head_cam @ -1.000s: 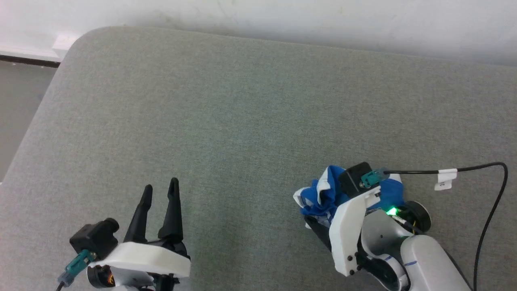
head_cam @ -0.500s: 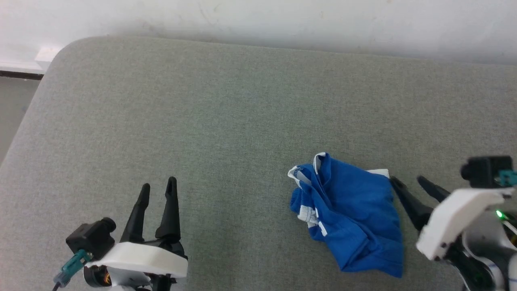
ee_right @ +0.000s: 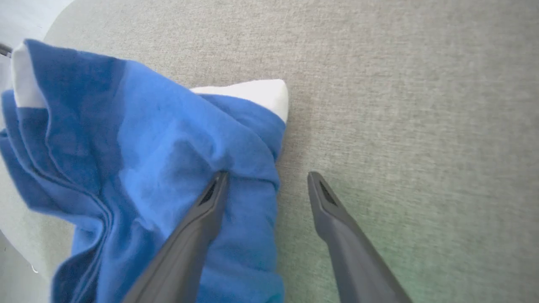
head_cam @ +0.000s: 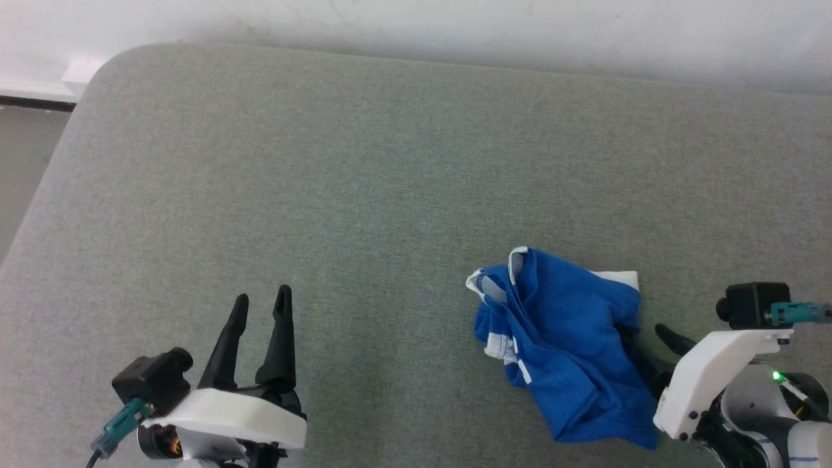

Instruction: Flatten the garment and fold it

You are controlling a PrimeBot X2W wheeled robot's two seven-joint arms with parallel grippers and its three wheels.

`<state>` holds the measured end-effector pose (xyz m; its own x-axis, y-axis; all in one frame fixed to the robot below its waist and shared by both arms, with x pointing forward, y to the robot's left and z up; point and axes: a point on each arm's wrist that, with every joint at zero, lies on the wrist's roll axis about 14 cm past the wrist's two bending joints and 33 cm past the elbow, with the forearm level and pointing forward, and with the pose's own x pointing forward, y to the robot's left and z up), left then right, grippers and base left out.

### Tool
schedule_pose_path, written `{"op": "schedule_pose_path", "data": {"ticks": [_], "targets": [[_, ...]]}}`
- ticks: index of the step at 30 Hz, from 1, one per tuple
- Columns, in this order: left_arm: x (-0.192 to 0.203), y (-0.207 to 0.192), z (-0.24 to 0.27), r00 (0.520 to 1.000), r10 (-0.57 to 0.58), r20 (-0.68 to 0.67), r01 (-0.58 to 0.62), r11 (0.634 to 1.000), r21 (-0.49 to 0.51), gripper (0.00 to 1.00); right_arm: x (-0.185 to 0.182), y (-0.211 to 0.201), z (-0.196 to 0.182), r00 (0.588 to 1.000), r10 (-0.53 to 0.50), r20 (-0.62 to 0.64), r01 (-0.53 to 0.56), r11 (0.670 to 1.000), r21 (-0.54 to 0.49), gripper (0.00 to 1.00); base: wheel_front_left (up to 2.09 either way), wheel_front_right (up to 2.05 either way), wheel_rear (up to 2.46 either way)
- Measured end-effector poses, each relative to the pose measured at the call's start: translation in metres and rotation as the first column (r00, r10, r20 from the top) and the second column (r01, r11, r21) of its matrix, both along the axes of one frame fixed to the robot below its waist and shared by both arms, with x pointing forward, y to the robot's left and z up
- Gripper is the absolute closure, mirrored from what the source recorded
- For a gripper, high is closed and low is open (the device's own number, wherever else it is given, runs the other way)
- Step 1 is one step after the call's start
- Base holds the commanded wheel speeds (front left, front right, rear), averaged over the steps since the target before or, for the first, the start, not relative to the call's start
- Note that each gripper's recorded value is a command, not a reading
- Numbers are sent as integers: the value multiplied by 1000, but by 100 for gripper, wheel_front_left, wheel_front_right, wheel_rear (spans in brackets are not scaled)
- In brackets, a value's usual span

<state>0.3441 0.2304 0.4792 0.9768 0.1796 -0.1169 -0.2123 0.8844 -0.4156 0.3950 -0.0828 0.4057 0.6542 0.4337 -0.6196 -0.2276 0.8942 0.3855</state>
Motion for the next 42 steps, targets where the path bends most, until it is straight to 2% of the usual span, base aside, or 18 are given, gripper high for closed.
{"op": "schedule_pose_path", "data": {"ticks": [9, 10, 11, 12, 13, 21, 28, 32, 36, 42], "targets": [[-7, 7, -4, 1000, 25, -18, -25, 1000, 6, 0, -5, 16, -26, 992, 66, -108, -68, 998, -15, 0, 0, 0, 0], [-7, 7, -5, 999, 27, -21, -27, 1000, 6, 0, -4, 18, -26, 992, 72, -107, -74, 997, -14, 25, 0, 0, 0], [-7, 8, -5, 999, 28, -24, -28, 1000, 7, 0, -3, 19, -26, 992, 74, -107, -76, 997, -13, 63, 0, 0, 0], [-7, 8, -6, 999, 29, -27, -28, 1000, 7, 0, -1, 19, -26, 992, 74, -106, -75, 997, -10, 87, 0, 0, 0], [-7, 8, -7, 999, 28, -29, -28, 1000, 7, 0, 0, 20, -26, 992, 73, -104, -75, 997, -9, 100, 0, 0, 0], [6, 1, -5, 1000, 1, -11, -1, 1000, 5, 0, 12, 10, -16, 999, 28, -43, -29, 999, -22, 100, 0, 0, 0], [25, -14, 1, 998, -66, 18, 66, 998, 16, 0, 29, -24, 2, 999, -30, 35, 35, 989, -146, 100, 0, 0, 0], [42, -25, 8, 992, -117, 47, 116, 993, 29, 0, 41, -61, 11, 996, -61, 69, 77, 963, -259, 100, 0, 0, 0], [60, -37, 12, 983, -174, 58, 171, 984, 46, 0, 51, -104, 18, 991, -97, 96, 126, 923, -365, 100, 0, 0, 0], [87, -54, 9, 966, -252, 59, 248, 967, 63, 0, 65, -153, 24, 984, -141, 112, 177, 867, -465, 100, 0, 0, 0]]}}
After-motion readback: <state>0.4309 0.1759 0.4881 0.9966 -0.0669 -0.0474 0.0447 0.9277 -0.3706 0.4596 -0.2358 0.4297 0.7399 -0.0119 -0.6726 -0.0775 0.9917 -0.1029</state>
